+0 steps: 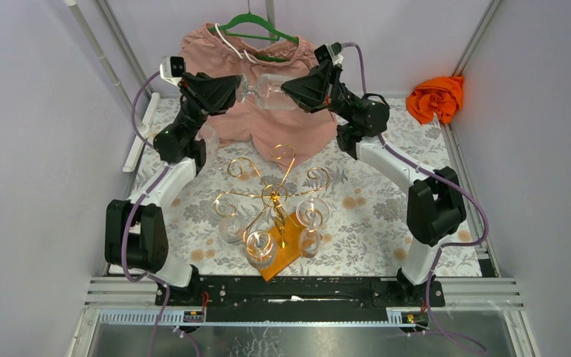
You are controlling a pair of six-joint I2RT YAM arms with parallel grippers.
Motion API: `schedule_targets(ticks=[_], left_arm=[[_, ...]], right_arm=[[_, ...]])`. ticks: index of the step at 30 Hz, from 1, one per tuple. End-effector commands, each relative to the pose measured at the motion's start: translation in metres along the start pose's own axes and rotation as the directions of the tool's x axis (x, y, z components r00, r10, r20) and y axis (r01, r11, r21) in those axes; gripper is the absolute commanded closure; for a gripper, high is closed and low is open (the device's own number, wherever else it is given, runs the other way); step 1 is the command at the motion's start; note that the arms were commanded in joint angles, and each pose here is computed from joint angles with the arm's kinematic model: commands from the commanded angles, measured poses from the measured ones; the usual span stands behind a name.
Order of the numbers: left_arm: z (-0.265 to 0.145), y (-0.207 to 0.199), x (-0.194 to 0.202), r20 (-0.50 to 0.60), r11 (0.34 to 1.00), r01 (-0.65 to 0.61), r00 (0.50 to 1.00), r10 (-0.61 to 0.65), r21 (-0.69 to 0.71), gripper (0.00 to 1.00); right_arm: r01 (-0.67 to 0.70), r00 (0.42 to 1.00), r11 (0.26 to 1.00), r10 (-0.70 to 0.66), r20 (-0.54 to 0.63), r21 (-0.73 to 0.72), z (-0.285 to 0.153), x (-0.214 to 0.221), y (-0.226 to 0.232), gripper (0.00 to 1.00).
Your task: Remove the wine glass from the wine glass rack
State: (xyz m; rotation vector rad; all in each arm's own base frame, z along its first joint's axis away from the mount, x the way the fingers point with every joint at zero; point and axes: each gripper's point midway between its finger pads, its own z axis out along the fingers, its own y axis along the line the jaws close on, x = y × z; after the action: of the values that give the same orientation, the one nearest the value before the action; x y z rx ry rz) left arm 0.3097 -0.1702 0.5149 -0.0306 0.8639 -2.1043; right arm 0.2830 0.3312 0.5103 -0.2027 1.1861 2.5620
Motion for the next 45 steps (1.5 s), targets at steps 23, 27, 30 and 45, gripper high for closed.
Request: schedule_targets(ticks=[23,27,30,45], left_arm=[[-0.011,0.085,-0.054,-0.286,0.448,-0.466,0.865,0.413,-0.763,0.47],[-0.027,0.072,-0.066,-0.298,0.324,-0.474,0.833,0.466,-0.819,0.48],[-0.034,0.064,-0.067,-0.319,0.273,-0.484,0.818,0.478,-0.831,0.48],[-0.071,0.066,-0.070,-0.458,0.053,-0.540,0.759,0.463,-0.840,0.46]], right_arm=[[0.620,0.643,0.245,-0.703,-0.303,0.745,-0.047,-0.008,0.059,1.00],[0.513,0.584,-0.036,-0.717,-0.380,0.857,-0.091,-0.044,0.054,1.00],[0.403,0.571,-0.225,-0.696,-0.436,0.887,-0.129,-0.072,0.048,1.00],[0.128,0.847,-0.631,-0.331,-0.415,0.765,-0.331,-0.173,-0.038,1.00]])
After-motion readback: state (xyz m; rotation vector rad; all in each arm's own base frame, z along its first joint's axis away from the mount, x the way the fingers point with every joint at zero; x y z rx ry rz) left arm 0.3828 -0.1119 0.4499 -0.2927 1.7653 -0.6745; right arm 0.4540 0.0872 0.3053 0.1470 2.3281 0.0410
